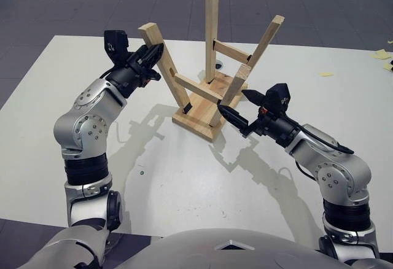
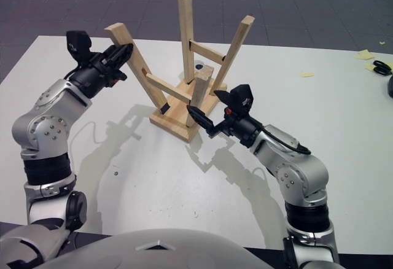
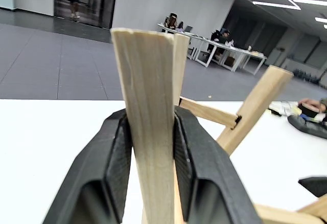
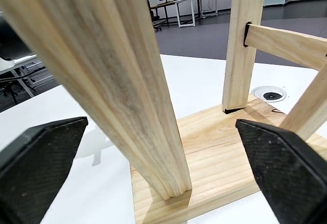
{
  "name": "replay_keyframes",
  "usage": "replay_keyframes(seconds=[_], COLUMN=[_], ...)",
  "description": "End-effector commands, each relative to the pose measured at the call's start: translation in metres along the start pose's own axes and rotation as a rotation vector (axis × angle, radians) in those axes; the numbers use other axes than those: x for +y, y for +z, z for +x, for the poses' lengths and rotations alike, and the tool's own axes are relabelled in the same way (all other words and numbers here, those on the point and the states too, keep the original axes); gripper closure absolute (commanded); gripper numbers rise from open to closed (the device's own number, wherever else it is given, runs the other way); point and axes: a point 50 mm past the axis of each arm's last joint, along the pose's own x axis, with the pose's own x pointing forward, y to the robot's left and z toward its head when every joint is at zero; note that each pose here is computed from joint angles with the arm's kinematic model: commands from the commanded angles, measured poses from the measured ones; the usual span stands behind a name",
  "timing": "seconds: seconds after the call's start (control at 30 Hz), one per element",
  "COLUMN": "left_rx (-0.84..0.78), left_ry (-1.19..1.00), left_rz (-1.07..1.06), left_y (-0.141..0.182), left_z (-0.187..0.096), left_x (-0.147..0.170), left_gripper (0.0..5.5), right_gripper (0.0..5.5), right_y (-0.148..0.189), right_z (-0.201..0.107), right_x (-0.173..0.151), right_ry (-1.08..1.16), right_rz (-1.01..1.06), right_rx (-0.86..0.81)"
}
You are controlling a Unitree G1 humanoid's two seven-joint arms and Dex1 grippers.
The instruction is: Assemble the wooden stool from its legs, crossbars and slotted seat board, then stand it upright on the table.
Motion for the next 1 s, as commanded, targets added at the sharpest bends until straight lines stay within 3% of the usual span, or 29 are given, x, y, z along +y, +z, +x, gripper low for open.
replay_keyframes(seconds=[0.03,0.53,1.0], left_rx=[0.077,0.074,0.073], left_ry=[0.018,0.035,0.005], left_rz=[0.025,0.05,0.066], left_y=[-0.014,-0.012,-0.018], left_z=[-0.004,-0.009,-0.008], left_x=[0.002,0.011,-0.002], left_gripper=[4.46,4.46,4.46], right_gripper=[0.1,0.1,0.1], right_y=[0.002,0.006,0.006], right_z=[0.0,0.003,0.012], right_x=[-0.001,-0.006,-0.007], right_ry=[-0.011,-0.054,-0.125], right_rz=[-0.013,-0.028,-0.046], right_rx=[-0.002,-0.024,-0.038])
